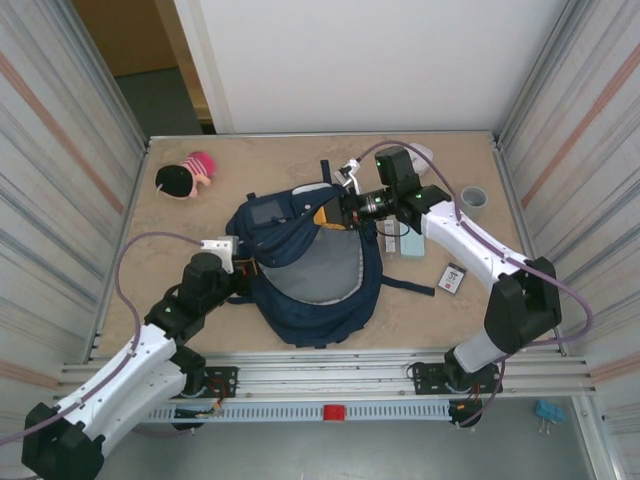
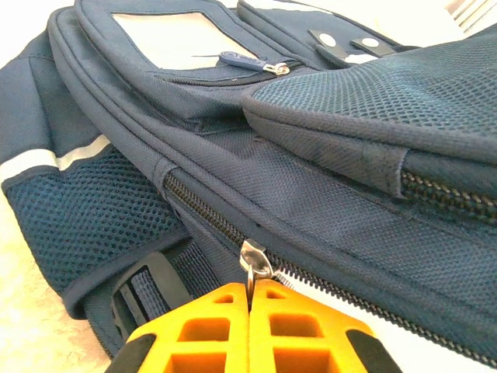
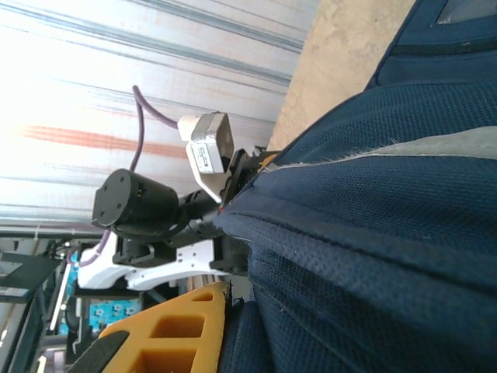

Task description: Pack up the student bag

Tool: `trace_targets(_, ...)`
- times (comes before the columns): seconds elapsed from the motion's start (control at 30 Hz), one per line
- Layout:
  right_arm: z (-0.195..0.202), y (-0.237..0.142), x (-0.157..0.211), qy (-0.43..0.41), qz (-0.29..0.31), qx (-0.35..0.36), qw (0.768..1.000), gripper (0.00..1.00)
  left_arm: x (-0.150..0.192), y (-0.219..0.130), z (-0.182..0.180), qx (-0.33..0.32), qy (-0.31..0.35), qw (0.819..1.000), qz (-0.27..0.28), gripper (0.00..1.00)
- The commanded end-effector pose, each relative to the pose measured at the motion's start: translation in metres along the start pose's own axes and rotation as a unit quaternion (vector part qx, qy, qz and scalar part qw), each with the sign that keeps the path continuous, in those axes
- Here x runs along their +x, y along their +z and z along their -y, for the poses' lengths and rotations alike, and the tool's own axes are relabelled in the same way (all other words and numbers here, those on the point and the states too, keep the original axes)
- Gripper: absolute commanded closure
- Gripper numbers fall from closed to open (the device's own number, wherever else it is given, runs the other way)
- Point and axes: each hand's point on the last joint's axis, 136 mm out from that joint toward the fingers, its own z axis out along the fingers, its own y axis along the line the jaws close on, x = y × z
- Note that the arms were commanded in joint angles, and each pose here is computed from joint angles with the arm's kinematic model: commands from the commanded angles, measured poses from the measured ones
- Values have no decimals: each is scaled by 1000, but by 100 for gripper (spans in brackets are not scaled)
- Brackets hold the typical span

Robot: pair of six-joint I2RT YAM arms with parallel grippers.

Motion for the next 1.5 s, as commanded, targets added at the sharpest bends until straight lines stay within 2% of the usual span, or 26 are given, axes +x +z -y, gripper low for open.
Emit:
trace_targets(0.0,-46,-10,0,-79,-30,-70,994,91,-10,1,-13,-35,21,999,27,100)
trace_targets(0.1,-55,-13,3,-91,-39,-77,992,91,-11,4,-36,-92,17,995,35,100)
trace_targets(0.37,-66,-20,14,-102,-48,-88,990,91,-19,25,-68,-154,-8,987,39,100)
trace_targets(0.5,-66,-20,11,-105,-37,-75,991,91,-31,31,-72,-165,-7,986,38,99)
trace_targets(0.53,-64,-19,10,-105,-34,-69,992,91,-34,32,-69,-162,-7,986,35,96)
trace_targets(0.7,-38,-13,-14,-95,22,-11,995,90,-48,18,-49,-124,-32,991,31,66)
trace_targets(0.87,-18,1,-29,-90,55,25,994,90,-54,-13,-34,-95,-76,992,40,45)
trace_targets(1.0,-11,9,-39,-99,81,46,991,90,-57,-34,-30,-93,-89,991,38,32)
trace_targets(1.17,-7,27,-47,-103,99,52,988,90,-68,-53,-32,-111,-85,989,48,25)
trace_targets(1.47,3,71,-56,-100,80,36,991,90,-74,-52,-25,-97,-73,991,50,24)
